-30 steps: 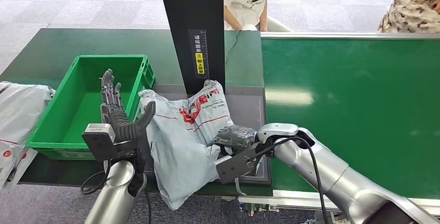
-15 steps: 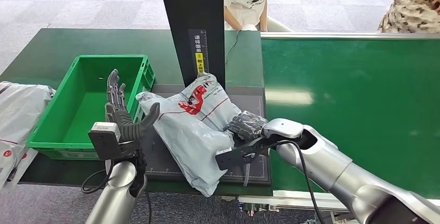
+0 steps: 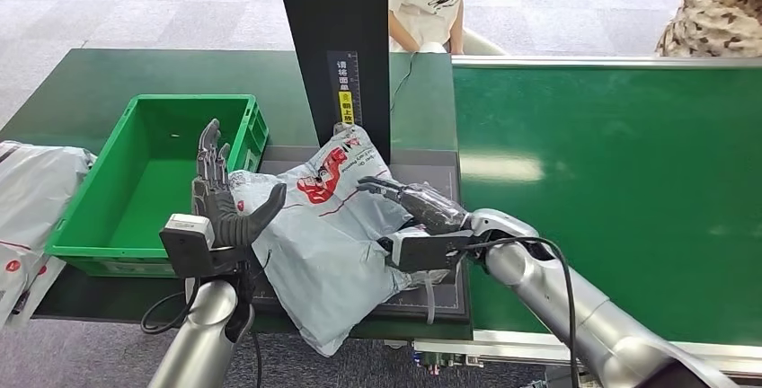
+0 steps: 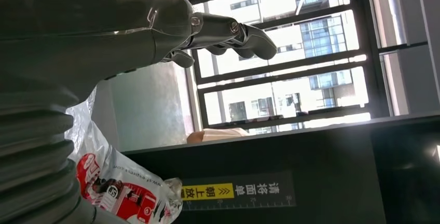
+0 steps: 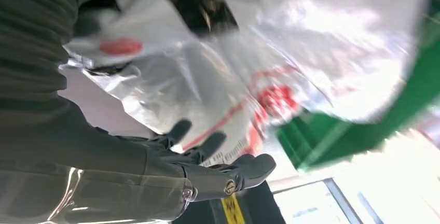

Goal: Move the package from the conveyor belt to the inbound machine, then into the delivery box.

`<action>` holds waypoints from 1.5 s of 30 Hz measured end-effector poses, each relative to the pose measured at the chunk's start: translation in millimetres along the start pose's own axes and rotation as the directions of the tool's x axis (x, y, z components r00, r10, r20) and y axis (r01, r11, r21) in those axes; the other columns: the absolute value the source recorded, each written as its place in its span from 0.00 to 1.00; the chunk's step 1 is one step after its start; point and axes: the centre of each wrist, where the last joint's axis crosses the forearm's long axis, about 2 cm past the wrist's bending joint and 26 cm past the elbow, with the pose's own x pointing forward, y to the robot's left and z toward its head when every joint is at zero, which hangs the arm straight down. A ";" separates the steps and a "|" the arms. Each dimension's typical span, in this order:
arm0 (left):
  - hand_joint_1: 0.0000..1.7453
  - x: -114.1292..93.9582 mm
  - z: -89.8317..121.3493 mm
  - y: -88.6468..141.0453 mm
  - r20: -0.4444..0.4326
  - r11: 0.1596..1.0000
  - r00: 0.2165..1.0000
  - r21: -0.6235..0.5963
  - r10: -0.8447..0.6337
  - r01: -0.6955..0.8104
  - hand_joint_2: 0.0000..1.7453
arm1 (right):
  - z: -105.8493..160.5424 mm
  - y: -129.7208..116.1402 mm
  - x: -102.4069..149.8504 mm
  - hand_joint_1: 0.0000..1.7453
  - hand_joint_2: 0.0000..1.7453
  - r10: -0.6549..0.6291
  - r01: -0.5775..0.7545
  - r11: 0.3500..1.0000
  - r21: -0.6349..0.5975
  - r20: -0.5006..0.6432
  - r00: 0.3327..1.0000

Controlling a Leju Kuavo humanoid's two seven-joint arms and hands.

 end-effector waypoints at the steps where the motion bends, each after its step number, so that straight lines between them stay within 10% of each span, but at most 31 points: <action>1: 0.00 -0.6 1.4 0.3 -0.008 1.000 1.000 -0.008 0.014 -0.014 1.00 | 2.1 1.6 -0.2 0.00 1.00 -0.045 0.046 0.998 -0.039 0.029 0.999; 10: 0.00 -6.1 18.4 5.6 -0.078 0.993 0.994 -0.083 0.071 -0.078 1.00 | 34.3 19.5 -3.4 0.00 1.00 -0.284 0.327 0.879 -0.347 0.170 0.944; 16: 0.00 -8.9 25.2 12.3 -0.043 0.951 0.985 -0.274 -0.165 0.147 1.00 | 60.7 24.6 -1.0 0.00 1.00 -0.304 0.370 0.772 -0.517 0.211 0.929; 27: 0.00 -19.0 16.3 -0.5 0.107 0.558 0.741 -0.589 -0.663 0.585 1.00 | 107.1 18.8 11.7 0.00 1.00 -0.239 0.329 0.624 -0.709 0.228 0.944; 32: 1.00 -26.5 9.4 -5.6 0.152 0.368 0.610 -0.676 -0.778 0.638 1.00 | 113.1 15.5 15.0 0.00 1.00 -0.234 0.326 0.596 -0.734 0.230 0.945; 45: 1.00 -29.8 10.7 -5.6 0.197 0.349 0.638 -0.700 -0.744 0.623 1.00 | 127.6 26.9 19.9 0.00 1.00 -0.252 0.325 0.553 -0.768 0.218 0.943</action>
